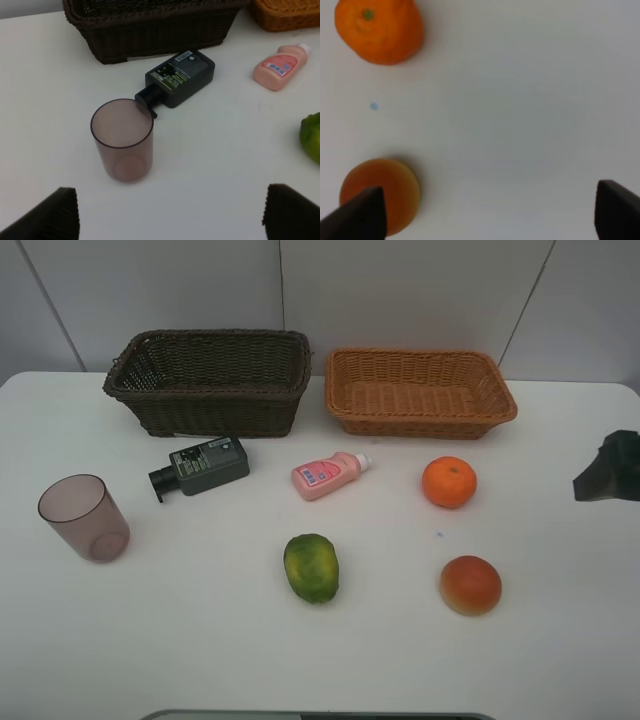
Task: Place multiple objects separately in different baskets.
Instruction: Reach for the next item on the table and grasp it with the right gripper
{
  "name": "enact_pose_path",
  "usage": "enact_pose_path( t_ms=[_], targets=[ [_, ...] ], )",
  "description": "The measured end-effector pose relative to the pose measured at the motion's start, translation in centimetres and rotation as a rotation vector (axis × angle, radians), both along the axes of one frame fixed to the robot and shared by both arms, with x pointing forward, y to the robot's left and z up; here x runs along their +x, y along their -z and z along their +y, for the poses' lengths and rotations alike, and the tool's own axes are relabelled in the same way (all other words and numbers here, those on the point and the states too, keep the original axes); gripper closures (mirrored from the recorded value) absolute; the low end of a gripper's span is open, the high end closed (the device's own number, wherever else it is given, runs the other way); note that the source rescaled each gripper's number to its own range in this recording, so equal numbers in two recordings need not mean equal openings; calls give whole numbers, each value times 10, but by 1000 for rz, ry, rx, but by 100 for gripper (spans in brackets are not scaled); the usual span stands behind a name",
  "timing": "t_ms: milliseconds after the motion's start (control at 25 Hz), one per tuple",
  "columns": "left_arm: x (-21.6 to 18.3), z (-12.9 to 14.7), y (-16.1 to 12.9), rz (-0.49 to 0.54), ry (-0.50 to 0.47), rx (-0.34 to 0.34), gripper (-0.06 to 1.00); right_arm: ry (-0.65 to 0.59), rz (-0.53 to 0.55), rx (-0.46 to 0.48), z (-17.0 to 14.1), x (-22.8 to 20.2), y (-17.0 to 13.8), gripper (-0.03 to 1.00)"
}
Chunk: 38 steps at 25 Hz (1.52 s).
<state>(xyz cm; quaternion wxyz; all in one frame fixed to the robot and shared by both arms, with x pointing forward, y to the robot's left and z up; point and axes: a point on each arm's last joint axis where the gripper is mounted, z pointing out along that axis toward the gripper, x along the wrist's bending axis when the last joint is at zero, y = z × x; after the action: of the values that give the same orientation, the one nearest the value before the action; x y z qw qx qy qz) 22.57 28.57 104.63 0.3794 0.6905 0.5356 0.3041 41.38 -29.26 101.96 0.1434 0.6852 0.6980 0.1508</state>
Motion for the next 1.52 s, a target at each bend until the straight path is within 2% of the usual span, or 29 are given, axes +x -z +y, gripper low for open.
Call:
enact_pose_path(
  t_ms=[80, 400, 600, 720, 1080, 1520],
  targets=[
    [0, 0, 0, 0, 0, 0, -4, -38, 42, -2, 8, 18, 11, 16],
    [0, 0, 0, 0, 0, 0, -4, -143, 97, -16, 42, 91, 34, 16],
    [0, 0, 0, 0, 0, 0, -4, -139, 102, -26, 59, 136, 45, 16],
    [0, 0, 0, 0, 0, 0, -4, -83, 114, -35, 61, 154, 55, 16],
    [0, 0, 0, 0, 0, 0, -4, 27, 134, -6, 79, 171, 87, 16],
    [0, 0, 0, 0, 0, 0, -4, 15, 194, -37, 91, 174, 127, 16]
  ],
)
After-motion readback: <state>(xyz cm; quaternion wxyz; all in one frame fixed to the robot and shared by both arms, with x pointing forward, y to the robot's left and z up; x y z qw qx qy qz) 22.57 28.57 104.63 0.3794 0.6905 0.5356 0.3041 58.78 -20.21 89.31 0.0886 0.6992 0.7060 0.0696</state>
